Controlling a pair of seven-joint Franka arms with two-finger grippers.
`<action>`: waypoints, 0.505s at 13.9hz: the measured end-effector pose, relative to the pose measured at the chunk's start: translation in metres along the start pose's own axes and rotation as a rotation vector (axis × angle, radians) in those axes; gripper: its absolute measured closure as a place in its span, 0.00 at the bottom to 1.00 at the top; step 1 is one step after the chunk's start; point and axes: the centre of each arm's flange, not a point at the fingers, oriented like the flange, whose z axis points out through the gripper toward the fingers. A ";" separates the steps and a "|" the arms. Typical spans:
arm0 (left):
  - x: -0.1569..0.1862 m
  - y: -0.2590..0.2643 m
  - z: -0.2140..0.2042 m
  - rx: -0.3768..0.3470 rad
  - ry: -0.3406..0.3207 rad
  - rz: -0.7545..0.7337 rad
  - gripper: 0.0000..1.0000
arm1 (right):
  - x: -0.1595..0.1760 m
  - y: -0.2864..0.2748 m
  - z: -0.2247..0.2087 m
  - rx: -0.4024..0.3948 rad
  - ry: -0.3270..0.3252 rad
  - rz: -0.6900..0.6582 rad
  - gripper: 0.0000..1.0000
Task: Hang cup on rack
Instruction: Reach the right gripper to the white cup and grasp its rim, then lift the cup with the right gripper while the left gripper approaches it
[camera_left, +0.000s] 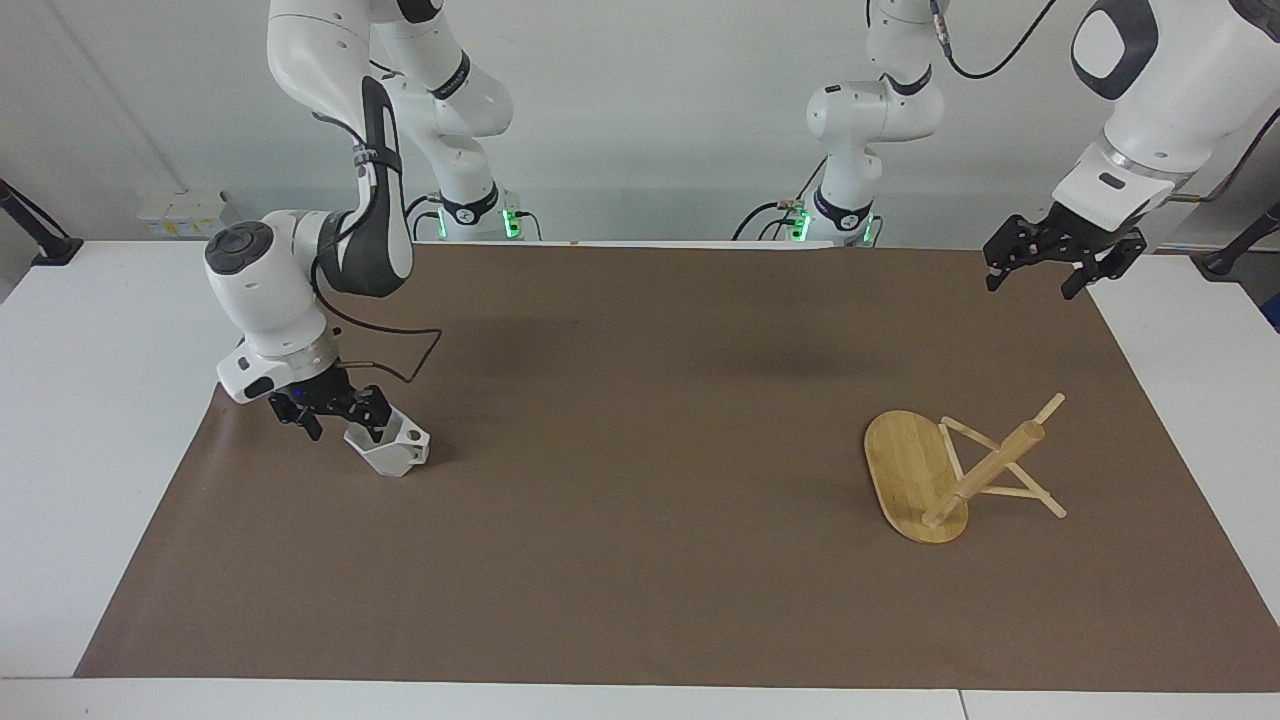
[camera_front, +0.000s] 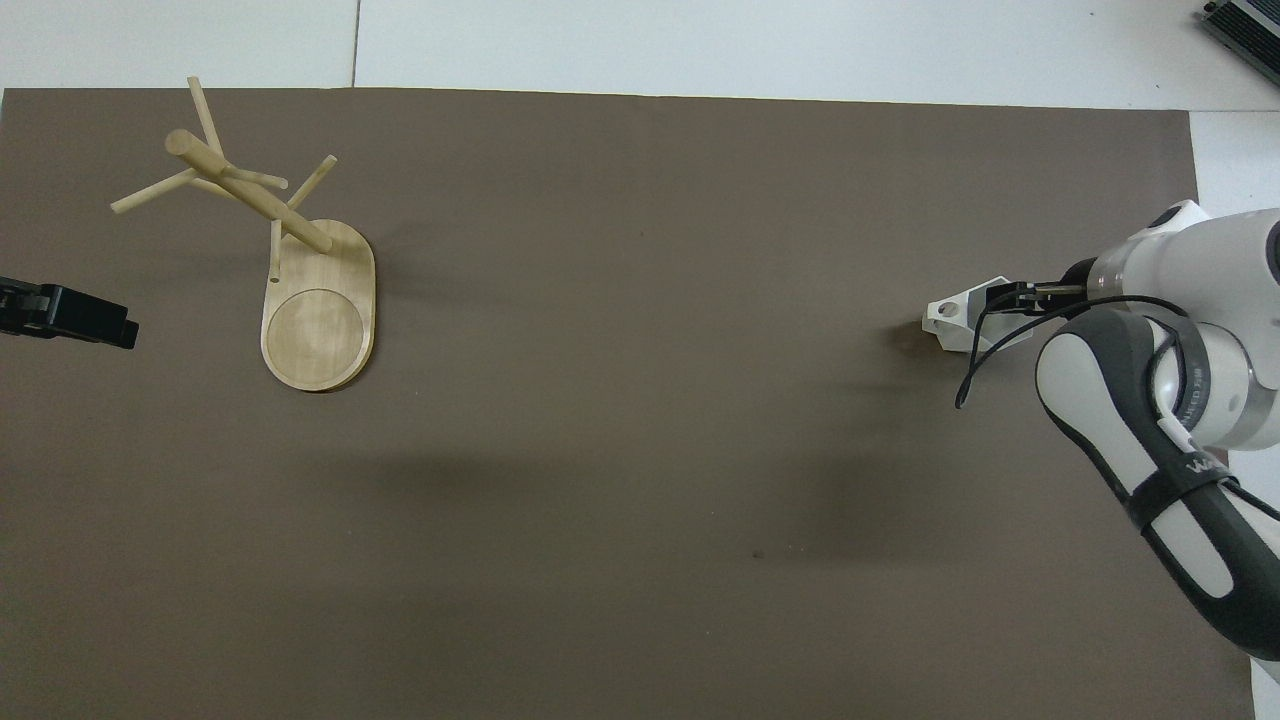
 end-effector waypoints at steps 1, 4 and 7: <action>-0.001 -0.001 0.002 -0.001 -0.003 -0.002 0.00 | 0.000 -0.002 0.000 0.001 0.000 -0.003 0.26; -0.004 -0.001 0.005 0.000 0.002 -0.007 0.00 | 0.001 -0.006 -0.001 0.003 0.002 -0.009 0.48; -0.003 -0.001 0.005 0.002 0.017 -0.040 0.00 | 0.002 -0.006 -0.002 0.003 0.006 -0.010 0.68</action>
